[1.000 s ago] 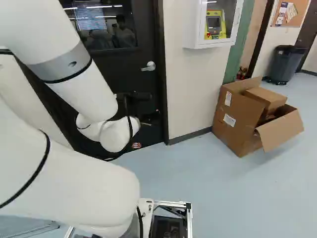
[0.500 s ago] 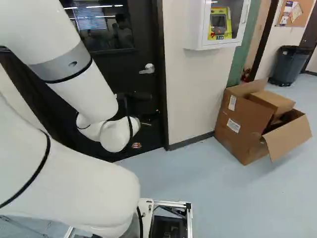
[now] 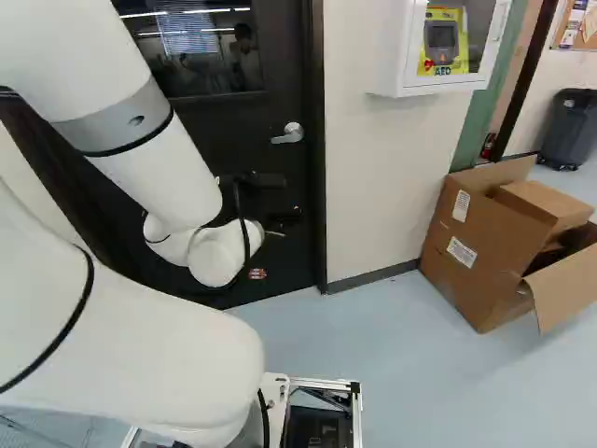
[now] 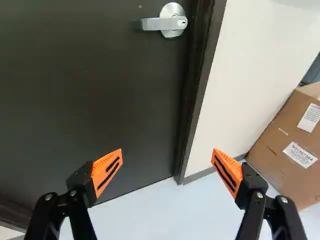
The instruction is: Open the door and move inside
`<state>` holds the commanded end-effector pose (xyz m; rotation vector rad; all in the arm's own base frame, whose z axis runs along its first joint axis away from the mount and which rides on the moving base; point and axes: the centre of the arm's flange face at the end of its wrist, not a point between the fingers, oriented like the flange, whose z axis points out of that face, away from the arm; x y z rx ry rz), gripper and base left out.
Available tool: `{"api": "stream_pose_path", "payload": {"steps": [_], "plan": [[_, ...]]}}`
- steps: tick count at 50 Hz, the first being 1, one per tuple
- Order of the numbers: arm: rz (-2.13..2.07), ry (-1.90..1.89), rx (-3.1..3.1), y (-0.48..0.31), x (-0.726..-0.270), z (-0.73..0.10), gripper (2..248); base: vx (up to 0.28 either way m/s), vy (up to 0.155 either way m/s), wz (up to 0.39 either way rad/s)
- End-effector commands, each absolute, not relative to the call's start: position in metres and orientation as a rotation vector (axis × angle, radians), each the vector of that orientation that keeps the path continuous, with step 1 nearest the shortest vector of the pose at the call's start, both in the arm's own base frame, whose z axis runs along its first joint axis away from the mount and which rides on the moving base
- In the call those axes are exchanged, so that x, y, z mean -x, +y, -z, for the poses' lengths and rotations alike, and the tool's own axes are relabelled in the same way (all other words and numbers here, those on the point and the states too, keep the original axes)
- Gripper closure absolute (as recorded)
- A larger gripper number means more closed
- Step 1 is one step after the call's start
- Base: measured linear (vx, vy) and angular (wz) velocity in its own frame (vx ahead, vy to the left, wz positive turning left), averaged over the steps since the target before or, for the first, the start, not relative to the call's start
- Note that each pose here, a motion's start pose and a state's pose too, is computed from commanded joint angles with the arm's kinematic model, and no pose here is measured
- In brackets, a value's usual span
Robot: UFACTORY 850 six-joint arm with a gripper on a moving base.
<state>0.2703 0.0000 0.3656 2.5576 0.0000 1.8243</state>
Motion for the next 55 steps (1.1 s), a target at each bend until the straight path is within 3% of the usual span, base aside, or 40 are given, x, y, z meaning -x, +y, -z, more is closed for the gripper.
{"api": "stream_pose_path", "payload": {"steps": [32,55], "plan": [[-1.824,0.000,-2.558,0.0000,-0.2703,-0.3656,3,0.120,0.024,0.105],[-1.848,0.000,-2.540,0.0000,-0.2786,-0.3732,3,0.028,0.001,0.000]]}}
